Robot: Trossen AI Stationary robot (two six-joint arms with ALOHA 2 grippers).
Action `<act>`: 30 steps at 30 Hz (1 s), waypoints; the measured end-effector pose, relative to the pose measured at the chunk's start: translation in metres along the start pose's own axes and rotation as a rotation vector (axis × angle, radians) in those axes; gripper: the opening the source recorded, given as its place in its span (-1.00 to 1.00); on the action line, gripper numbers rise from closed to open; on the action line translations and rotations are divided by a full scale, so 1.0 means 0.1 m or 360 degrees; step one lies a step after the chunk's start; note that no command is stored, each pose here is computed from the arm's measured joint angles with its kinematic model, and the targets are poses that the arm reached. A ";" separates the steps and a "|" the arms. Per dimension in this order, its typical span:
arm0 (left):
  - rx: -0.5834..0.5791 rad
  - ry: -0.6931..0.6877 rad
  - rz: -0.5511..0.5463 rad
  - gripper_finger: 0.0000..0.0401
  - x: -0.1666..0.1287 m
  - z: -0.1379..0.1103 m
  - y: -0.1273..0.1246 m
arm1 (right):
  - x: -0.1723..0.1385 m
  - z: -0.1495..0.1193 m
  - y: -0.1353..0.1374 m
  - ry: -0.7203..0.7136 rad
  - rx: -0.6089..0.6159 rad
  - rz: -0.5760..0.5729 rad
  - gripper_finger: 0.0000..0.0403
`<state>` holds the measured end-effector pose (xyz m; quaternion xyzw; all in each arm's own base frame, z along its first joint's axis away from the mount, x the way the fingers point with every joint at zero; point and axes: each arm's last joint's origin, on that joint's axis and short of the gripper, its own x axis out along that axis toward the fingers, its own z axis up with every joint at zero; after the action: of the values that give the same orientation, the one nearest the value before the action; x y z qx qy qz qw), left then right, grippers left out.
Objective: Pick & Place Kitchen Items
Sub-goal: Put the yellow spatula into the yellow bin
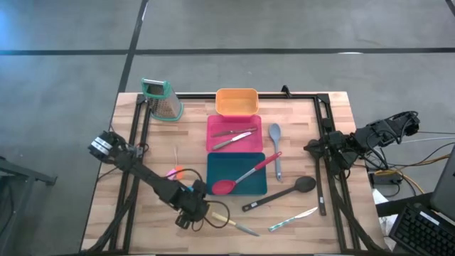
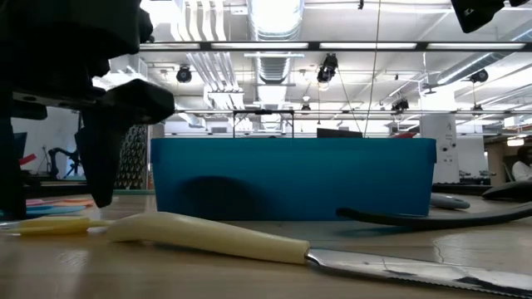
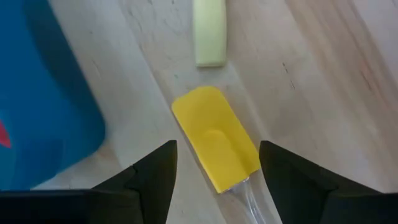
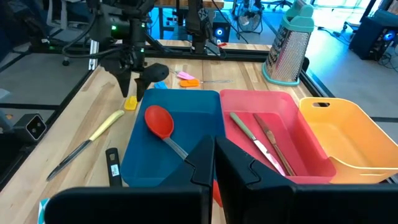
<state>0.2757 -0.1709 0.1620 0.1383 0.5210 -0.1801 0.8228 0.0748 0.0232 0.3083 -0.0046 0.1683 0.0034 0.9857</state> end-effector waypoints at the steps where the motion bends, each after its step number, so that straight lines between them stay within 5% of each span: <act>1: 0.0004 -0.0006 -0.0002 0.16 0.01 -0.01 0.01 | 0.00 0.00 0.00 0.0000 0.0000 0.0000 -0.96; 19: 0.0014 0.0113 -0.0066 0.08 0.40 -0.21 -0.01 | 0.00 0.00 0.00 0.0000 0.0000 0.0000 -0.96; 27: 0.0121 0.0146 -0.0107 -0.49 0.46 -0.24 -0.02 | 0.00 0.00 0.00 0.0000 0.0000 0.0000 -0.96; 30: 0.0125 0.0141 -0.0142 -0.53 0.45 -0.23 -0.02 | 0.00 0.00 0.00 0.0000 0.0000 0.0000 -0.96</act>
<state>0.2737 -0.1704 0.1118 0.1549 0.5552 -0.2304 0.7840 0.0748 0.0232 0.3083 -0.0045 0.1683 0.0034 0.9857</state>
